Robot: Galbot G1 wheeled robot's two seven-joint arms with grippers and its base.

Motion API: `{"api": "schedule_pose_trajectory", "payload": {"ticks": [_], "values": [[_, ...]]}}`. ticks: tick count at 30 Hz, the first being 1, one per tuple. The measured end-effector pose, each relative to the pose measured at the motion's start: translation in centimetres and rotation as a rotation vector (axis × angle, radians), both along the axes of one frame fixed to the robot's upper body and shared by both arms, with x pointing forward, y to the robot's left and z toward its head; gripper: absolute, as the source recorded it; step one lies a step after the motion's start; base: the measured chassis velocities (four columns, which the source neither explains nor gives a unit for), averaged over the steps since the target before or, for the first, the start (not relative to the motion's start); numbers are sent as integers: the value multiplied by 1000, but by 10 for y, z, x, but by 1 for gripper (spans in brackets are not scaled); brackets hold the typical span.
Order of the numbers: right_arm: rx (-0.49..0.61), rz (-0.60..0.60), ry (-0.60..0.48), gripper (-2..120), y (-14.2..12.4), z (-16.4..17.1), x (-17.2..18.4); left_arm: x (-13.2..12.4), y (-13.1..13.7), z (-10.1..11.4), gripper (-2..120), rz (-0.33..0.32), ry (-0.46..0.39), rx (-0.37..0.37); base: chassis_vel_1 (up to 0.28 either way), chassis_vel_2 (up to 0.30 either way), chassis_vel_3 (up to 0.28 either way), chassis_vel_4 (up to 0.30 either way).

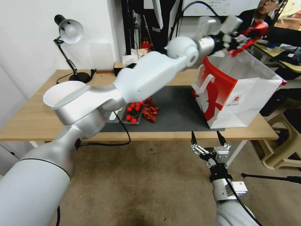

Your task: Pick up the trash from the table and place it into the takeout bag.

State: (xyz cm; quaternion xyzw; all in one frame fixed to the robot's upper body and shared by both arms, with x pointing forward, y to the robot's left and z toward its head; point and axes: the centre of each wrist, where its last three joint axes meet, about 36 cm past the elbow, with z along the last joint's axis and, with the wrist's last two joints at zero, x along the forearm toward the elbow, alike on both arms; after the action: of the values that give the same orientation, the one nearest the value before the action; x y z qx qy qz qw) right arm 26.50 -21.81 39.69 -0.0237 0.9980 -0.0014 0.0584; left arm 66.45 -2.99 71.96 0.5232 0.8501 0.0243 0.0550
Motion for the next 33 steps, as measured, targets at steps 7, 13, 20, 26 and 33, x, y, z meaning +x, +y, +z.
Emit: {"api": "schedule_pose_trajectory", "payload": {"ticks": [7, 13, 20, 26, 33], "values": [[4, -5, 0, 100, -1, -2, 1, -16, -63, -27, 42, -112, -23, 53, 0, 0, 0, 0], [11, -9, 4, 100, 1, -5, 1, -23, -68, -49, 61, -102, -26, 70, 0, 0, 0, 0], [15, -10, 3, 100, 3, -4, 0, -18, -38, -31, 91, -32, -48, 31, 0, 0, 0, 0], [18, -8, -4, 100, 4, -1, 0, -22, 16, -52, 99, 94, -9, 62, 0, 0, 0, 0], [18, -11, -4, 100, 2, 3, -4, -30, 73, -73, 100, 172, 28, 39, 0, 0, 0, 0]]}}
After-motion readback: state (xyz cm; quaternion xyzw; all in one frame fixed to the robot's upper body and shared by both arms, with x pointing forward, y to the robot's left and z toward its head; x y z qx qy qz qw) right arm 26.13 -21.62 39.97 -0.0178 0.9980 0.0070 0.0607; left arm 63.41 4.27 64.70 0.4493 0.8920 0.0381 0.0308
